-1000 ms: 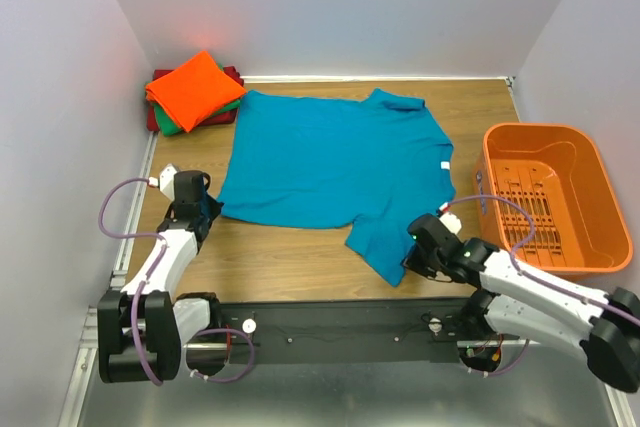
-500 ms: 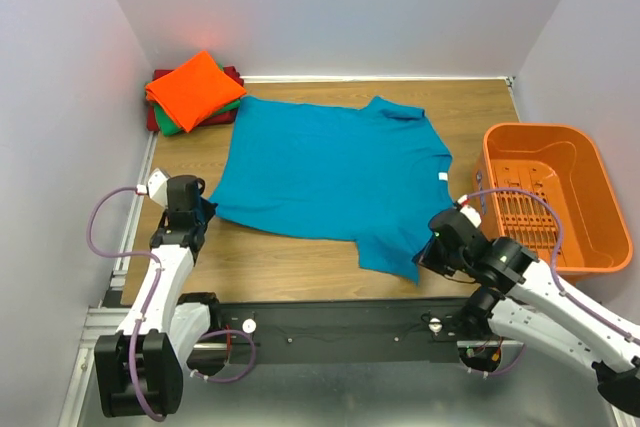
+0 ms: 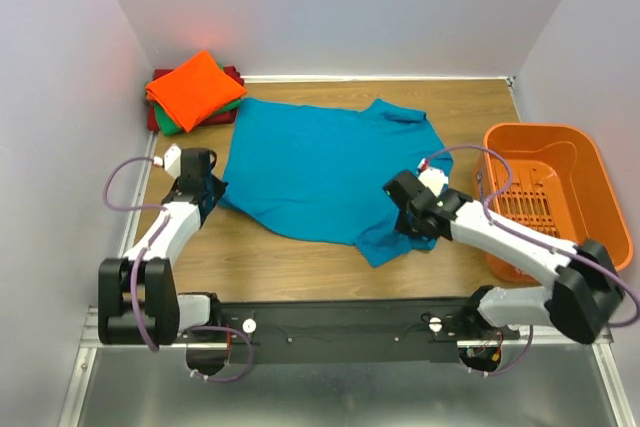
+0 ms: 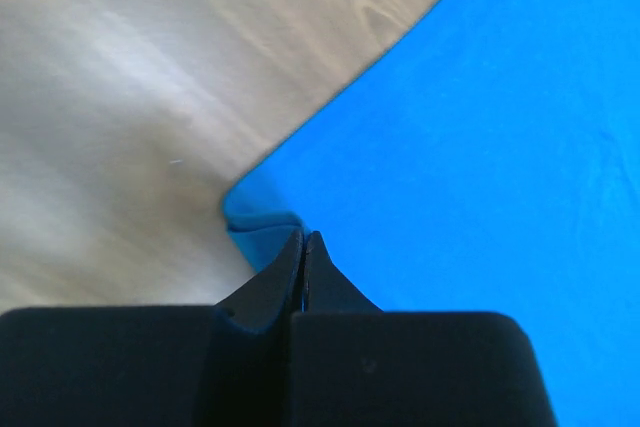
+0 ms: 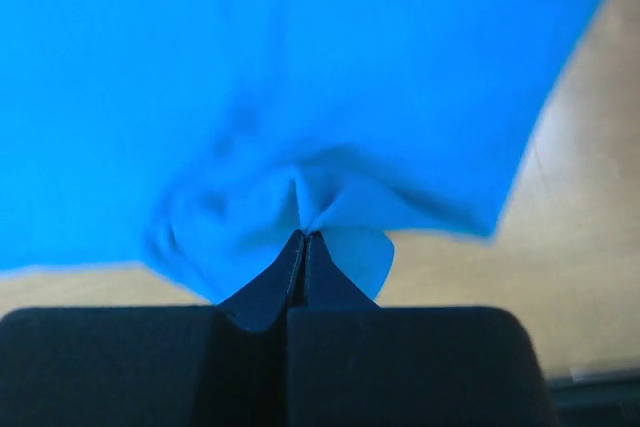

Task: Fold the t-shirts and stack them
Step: Fold the tshirt

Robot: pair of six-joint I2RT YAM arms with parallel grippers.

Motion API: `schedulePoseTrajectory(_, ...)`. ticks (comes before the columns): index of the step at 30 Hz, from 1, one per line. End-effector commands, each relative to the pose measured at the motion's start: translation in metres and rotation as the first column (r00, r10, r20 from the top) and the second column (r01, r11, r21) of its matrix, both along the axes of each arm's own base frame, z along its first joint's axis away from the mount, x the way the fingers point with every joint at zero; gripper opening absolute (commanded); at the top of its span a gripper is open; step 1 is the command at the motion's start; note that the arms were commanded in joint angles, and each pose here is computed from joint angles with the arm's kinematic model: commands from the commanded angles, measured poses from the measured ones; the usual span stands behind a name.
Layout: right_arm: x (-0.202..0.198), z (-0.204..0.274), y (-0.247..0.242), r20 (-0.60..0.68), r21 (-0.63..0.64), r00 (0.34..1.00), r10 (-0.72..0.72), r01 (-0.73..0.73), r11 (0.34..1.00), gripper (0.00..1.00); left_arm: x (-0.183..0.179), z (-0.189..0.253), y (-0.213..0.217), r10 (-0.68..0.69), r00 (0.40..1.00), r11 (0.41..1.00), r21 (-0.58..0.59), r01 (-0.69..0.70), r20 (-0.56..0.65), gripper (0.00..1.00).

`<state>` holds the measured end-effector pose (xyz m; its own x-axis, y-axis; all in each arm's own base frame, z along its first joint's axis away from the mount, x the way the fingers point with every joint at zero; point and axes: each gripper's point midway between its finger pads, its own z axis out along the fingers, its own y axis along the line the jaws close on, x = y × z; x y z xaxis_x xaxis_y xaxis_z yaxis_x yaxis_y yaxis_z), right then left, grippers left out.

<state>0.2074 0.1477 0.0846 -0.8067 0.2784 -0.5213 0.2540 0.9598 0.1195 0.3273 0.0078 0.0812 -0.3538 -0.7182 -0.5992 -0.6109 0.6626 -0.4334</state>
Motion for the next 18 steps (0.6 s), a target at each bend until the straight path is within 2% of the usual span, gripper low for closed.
schedulePoseTrajectory(1, 0.060, 0.014, 0.009, 0.123, 0.017, 0.992, -0.010, 0.008, 1.000, 0.01, 0.034, 0.021, -0.016, -0.052, 0.996, 0.999, 0.000, 0.052, 0.068, 0.00)
schedulePoseTrajectory(5, 0.100, 0.002, -0.002, 0.111, 0.055, 0.993, -0.030, 0.024, 0.998, 0.01, 0.053, 0.013, -0.020, -0.055, 0.998, 0.998, 0.006, 0.055, 0.033, 0.00)
schedulePoseTrajectory(12, 0.133, -0.001, -0.014, 0.102, 0.117, 0.993, -0.050, 0.038, 0.992, 0.01, 0.075, 0.001, -0.024, -0.055, 0.998, 0.998, -0.014, 0.055, 0.003, 0.00)
schedulePoseTrajectory(18, 0.153, 0.005, -0.025, 0.123, 0.105, 0.989, -0.081, 0.068, 0.992, 0.01, 0.088, -0.002, -0.026, -0.044, 0.999, 0.998, -0.034, 0.044, 0.007, 0.00)
